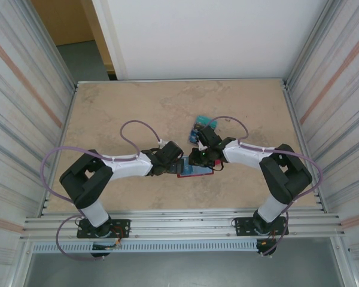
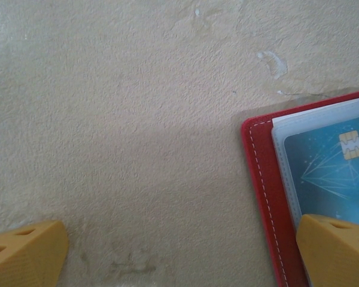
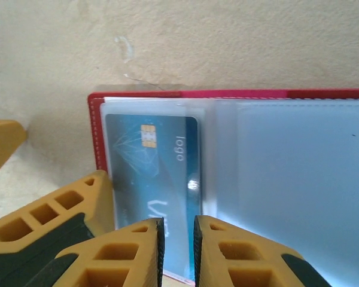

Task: Take the credit cards out of the card holder

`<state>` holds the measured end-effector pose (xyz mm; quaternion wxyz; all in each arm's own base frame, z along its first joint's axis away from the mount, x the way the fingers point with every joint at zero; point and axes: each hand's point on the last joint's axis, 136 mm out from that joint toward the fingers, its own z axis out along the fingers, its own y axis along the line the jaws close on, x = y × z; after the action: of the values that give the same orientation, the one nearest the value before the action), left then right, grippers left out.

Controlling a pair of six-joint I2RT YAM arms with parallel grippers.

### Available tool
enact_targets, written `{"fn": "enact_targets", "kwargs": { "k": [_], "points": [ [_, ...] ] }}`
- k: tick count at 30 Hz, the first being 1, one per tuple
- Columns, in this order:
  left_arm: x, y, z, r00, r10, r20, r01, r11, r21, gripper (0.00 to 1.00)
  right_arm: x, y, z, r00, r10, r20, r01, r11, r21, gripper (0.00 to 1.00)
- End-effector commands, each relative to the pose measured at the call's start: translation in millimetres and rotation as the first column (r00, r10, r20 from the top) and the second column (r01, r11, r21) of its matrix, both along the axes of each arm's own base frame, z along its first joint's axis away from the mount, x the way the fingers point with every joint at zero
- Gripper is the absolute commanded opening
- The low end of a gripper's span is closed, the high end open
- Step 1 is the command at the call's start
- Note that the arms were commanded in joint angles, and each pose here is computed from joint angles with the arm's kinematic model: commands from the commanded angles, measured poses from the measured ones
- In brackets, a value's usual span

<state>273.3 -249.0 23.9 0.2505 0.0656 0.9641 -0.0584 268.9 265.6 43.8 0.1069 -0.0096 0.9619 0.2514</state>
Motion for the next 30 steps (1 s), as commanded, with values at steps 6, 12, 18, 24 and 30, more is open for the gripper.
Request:
{"fn": "enact_targets", "kwargs": {
  "k": [6, 12, 18, 24, 30],
  "points": [
    [-7, 7, -15, 0.999, 0.001, -0.047, 0.0, 1.0, 0.029, 0.99, -1, 2, -5, 0.999, -0.027, -0.042, 0.028, 0.999, 0.037, 0.22],
    [-8, 8, -18, 0.999, 0.003, -0.053, -0.001, 0.999, 0.036, 0.99, 0, 4, -13, 0.997, -0.031, -0.075, 0.037, 0.997, 0.073, 0.22],
    [-8, 9, -19, 0.998, 0.007, -0.056, -0.005, 0.999, 0.038, 0.99, -2, 3, -24, 0.995, -0.032, -0.1, 0.039, 0.997, 0.073, 0.23],
    [-9, 11, -20, 0.998, 0.01, -0.057, -0.007, 0.999, 0.044, 0.99, -3, -4, -32, 0.992, -0.052, -0.111, 0.056, 0.998, 0.038, 0.23],
    [-11, 13, -22, 0.998, 0.011, -0.062, -0.008, 0.999, 0.048, 0.99, -5, -7, -37, 0.991, -0.057, -0.123, 0.062, 0.998, 0.033, 0.24]
  ]
}}
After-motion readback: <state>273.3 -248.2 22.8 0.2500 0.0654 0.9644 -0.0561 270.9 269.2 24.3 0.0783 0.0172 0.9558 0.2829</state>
